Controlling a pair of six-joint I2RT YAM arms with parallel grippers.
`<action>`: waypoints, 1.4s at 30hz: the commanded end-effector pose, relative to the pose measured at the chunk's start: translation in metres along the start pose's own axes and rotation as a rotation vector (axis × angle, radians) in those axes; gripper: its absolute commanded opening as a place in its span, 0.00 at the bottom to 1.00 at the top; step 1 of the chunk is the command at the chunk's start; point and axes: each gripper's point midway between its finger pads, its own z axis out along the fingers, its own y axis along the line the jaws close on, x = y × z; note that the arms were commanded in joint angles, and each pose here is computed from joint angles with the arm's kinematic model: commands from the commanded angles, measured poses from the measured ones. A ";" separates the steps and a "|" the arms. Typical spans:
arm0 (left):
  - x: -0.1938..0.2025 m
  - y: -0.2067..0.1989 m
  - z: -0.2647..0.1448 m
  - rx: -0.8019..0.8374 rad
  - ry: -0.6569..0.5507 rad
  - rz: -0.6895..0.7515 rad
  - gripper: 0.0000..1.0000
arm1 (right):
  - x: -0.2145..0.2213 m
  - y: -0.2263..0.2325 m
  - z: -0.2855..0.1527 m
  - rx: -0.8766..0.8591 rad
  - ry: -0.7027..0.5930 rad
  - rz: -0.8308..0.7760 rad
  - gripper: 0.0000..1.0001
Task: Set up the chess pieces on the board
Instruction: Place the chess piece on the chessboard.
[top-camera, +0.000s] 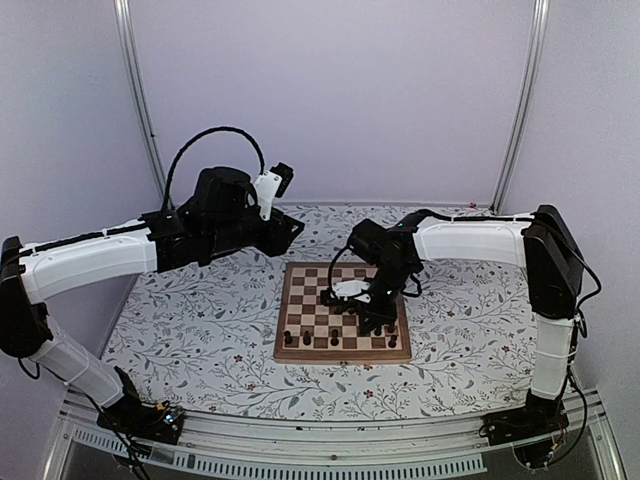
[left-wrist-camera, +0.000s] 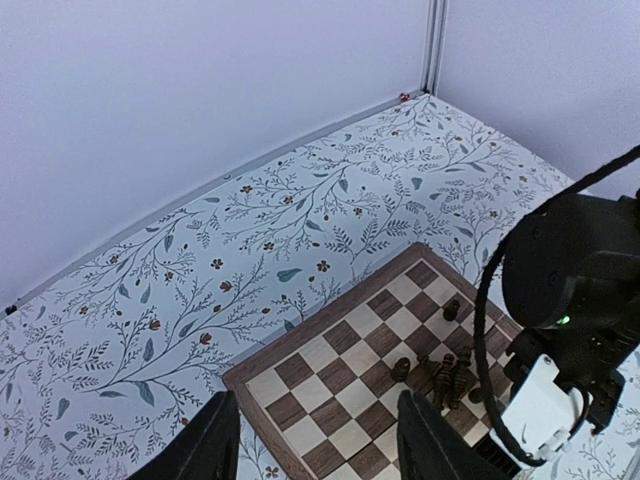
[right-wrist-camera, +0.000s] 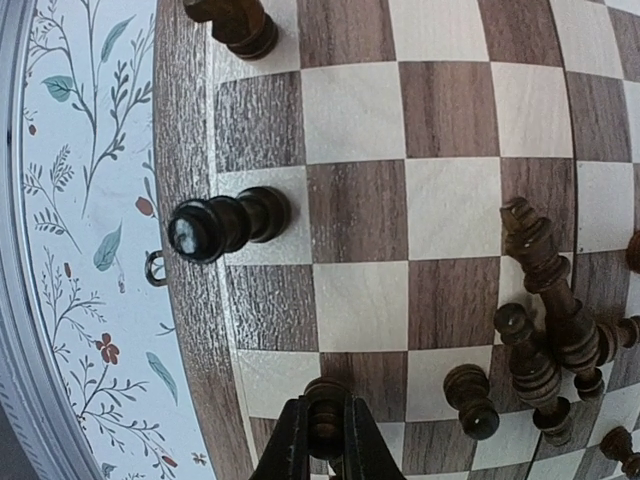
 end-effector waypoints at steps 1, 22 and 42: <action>-0.014 0.001 -0.004 -0.003 -0.032 0.008 0.55 | -0.003 -0.006 0.008 0.024 0.021 -0.007 0.07; -0.017 0.001 -0.006 0.000 -0.039 0.006 0.55 | 0.000 -0.016 0.014 0.077 0.044 0.002 0.26; -0.015 -0.001 -0.005 0.012 -0.034 0.005 0.55 | -0.016 -0.041 -0.039 0.137 -0.080 0.053 0.34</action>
